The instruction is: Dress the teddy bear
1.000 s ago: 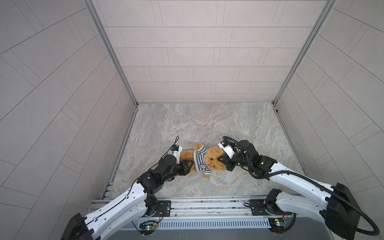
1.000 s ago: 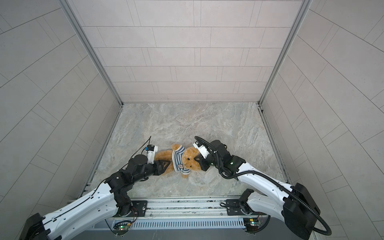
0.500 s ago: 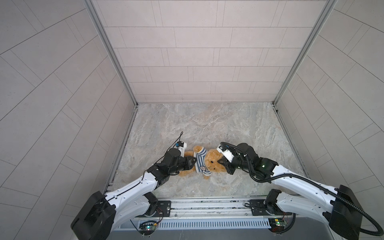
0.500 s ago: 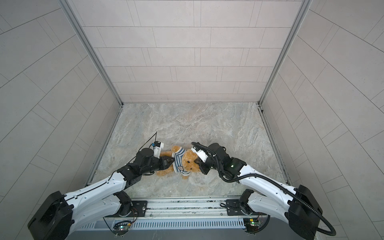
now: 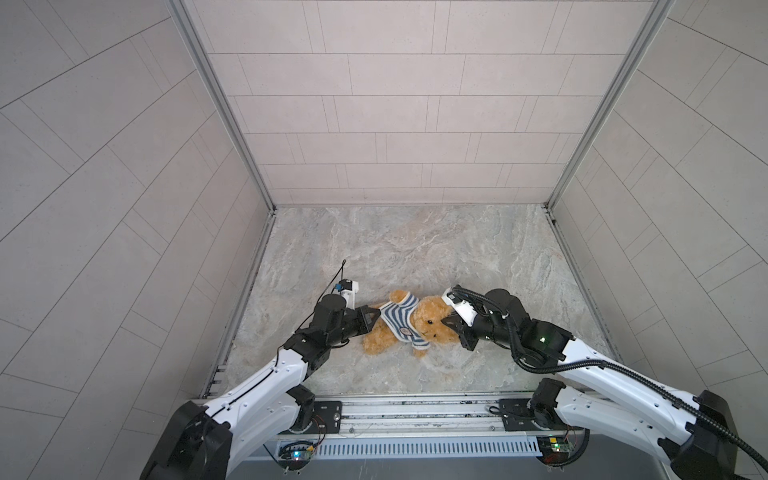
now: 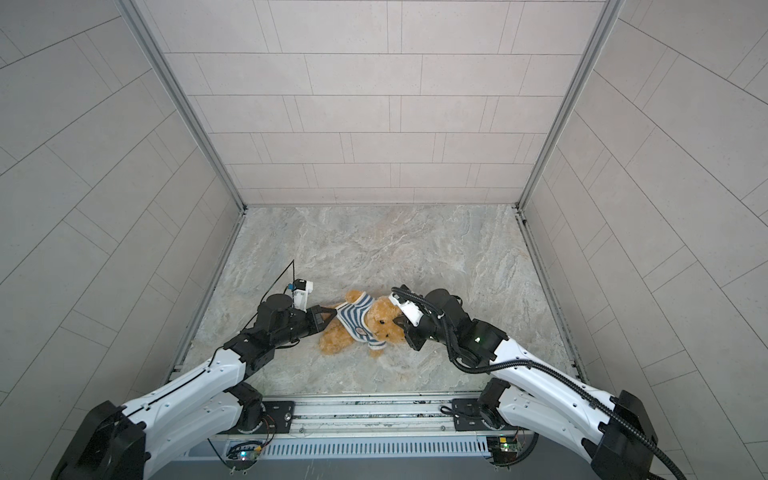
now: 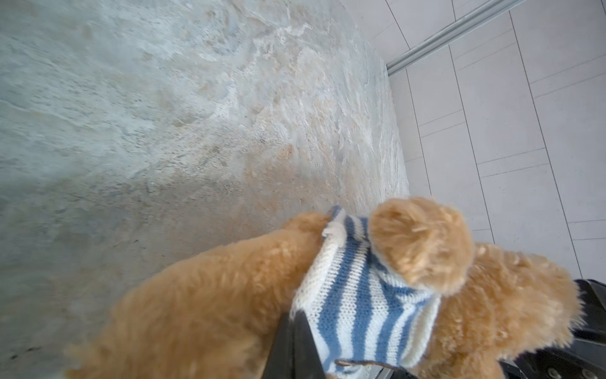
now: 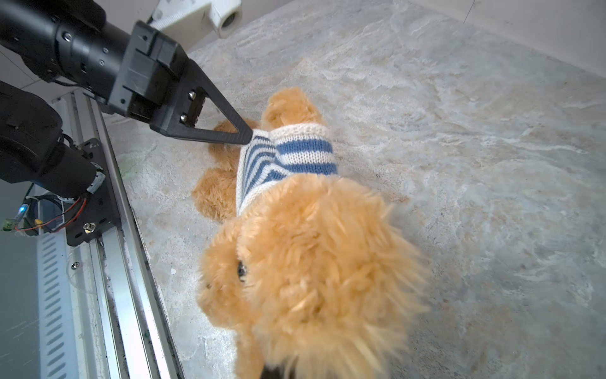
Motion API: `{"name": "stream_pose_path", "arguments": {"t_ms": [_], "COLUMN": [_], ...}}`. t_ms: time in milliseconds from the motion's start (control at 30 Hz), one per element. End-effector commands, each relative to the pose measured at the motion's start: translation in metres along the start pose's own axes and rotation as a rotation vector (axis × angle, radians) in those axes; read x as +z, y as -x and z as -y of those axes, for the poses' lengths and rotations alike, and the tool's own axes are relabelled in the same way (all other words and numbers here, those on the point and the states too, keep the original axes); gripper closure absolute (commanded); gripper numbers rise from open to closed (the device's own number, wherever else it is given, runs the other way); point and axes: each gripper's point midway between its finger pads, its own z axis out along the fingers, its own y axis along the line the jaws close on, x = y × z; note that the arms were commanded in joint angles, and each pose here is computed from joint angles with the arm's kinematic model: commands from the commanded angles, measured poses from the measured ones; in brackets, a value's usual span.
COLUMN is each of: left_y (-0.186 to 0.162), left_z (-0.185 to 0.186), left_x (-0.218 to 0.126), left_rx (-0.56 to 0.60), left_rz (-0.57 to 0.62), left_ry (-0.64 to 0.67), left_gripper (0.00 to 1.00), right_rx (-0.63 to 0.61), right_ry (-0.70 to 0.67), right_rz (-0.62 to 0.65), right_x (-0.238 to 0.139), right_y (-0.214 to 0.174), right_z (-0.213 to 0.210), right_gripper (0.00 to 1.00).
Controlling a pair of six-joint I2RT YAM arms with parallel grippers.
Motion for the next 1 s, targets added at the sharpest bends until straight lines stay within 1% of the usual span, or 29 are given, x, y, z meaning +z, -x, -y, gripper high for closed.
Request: {"name": "stream_pose_path", "arguments": {"t_ms": [0,133,167,233,300,367,433,533,567,667,733,833,867,967], "left_y": [0.0,-0.002,-0.004,-0.01,-0.019,-0.025,-0.027,-0.026,-0.026,-0.027,-0.032,-0.04,-0.043,-0.051], "left_z": [-0.009,0.005,0.01,0.019,0.028,0.031,0.028,0.016,0.013,0.014,0.017,0.024,0.025,0.025], "left_x": [-0.001,0.001,0.002,0.002,0.002,0.002,0.001,-0.003,-0.005,-0.011,-0.011,-0.009,-0.008,-0.003], "left_rx": [0.005,0.025,0.038,0.064,0.1,0.109,0.104,0.117,0.124,0.139,0.153,0.156,0.154,0.157], "left_rz": [0.003,-0.023,-0.038,-0.057,-0.064,-0.068,-0.059,-0.033,-0.026,-0.006,-0.01,-0.014,-0.015,-0.028], "left_ry": [0.026,-0.038,-0.054,-0.068,-0.073,-0.071,-0.064,-0.012,0.003,-0.004,-0.015,-0.045,-0.05,-0.05], "left_gripper": [1.0,1.0,0.98,0.94,0.86,0.82,0.78,0.74,0.72,0.57,0.52,0.49,0.49,0.5], "right_rx": [0.0,0.013,0.019,0.026,0.034,0.039,0.041,0.048,0.055,0.085,0.104,0.127,0.129,0.145], "right_ry": [-0.023,-0.026,-0.034,-0.047,-0.054,-0.053,-0.053,-0.048,-0.048,-0.047,-0.045,-0.046,-0.046,-0.053], "right_rz": [0.003,0.004,0.006,0.013,0.018,0.022,0.024,0.027,0.032,0.03,0.027,0.011,0.03,0.021], "right_x": [-0.004,-0.003,-0.003,-0.003,-0.002,-0.001,-0.001,-0.002,-0.003,-0.003,-0.002,0.003,0.001,0.003], "right_y": [-0.004,-0.002,-0.001,0.001,0.003,0.005,0.007,0.01,0.012,0.012,0.011,0.008,0.019,0.019], "right_z": [0.003,0.004,0.005,0.007,0.009,0.009,0.009,0.008,0.008,0.008,0.008,0.009,0.009,0.012], "right_gripper": [1.0,1.0,1.0,1.0,1.0,1.0,1.0,1.0,1.0,1.0,1.0,1.0,1.0,1.0]}}
